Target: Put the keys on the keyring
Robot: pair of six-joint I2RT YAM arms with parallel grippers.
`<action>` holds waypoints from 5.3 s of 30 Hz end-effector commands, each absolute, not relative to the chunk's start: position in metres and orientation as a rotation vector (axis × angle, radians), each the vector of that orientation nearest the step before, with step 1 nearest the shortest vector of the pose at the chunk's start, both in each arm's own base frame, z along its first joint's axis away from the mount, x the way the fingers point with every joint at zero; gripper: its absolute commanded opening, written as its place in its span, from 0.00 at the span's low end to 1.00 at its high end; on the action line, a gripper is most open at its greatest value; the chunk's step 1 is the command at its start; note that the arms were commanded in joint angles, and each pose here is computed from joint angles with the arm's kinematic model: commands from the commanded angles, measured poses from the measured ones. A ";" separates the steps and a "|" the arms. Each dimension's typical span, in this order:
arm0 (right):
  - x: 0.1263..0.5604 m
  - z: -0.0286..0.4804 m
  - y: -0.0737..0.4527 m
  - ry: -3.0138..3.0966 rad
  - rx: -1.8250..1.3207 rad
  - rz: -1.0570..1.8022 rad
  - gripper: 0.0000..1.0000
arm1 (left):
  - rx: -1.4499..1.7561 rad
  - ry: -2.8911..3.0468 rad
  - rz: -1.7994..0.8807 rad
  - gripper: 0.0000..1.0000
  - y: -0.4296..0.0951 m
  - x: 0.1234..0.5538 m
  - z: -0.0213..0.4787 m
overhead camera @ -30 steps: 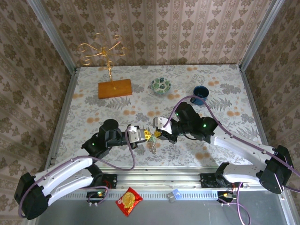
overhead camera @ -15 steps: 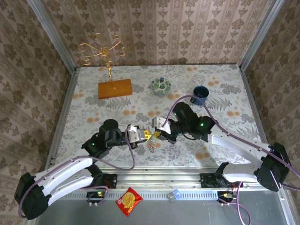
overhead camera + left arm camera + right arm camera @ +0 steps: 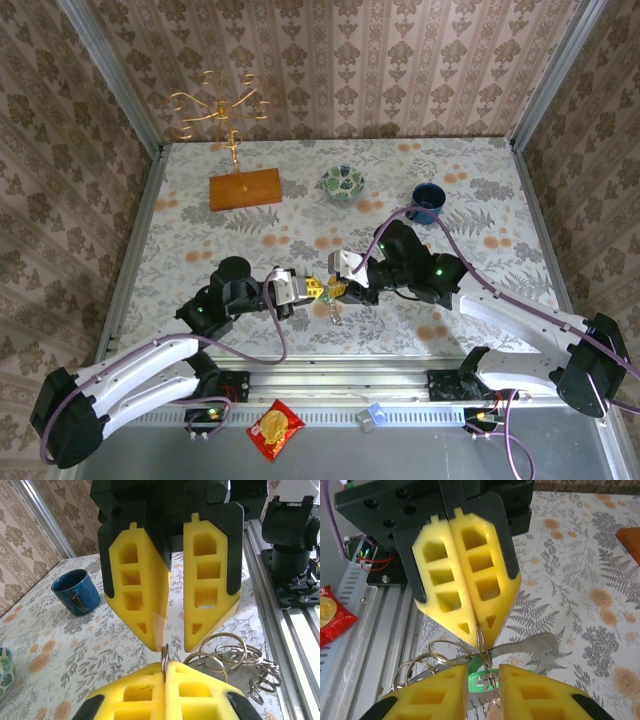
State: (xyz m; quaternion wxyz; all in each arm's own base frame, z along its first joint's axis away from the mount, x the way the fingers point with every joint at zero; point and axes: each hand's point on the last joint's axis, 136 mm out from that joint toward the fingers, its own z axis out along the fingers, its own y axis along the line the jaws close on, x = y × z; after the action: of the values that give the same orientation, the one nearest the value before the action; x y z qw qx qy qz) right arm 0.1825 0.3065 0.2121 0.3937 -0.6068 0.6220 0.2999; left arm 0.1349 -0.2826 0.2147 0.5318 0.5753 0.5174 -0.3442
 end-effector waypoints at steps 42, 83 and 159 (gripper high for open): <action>0.178 0.216 0.322 1.524 -1.878 0.495 0.00 | 1.437 1.319 -0.778 0.17 -0.281 0.137 0.209; 0.186 0.194 0.303 1.700 -1.592 0.754 0.07 | 1.335 1.230 -0.824 0.00 -0.282 0.135 0.213; 0.183 0.197 0.320 1.581 -1.864 0.535 0.00 | 1.405 1.311 -0.720 0.22 -0.282 0.148 0.197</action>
State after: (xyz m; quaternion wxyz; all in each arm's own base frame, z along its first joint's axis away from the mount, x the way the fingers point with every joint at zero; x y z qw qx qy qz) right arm 0.1863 0.3138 0.1856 0.3065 -0.6938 0.6197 0.2018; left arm 0.1464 -0.2778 0.1851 0.5072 0.5775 0.5633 -0.3031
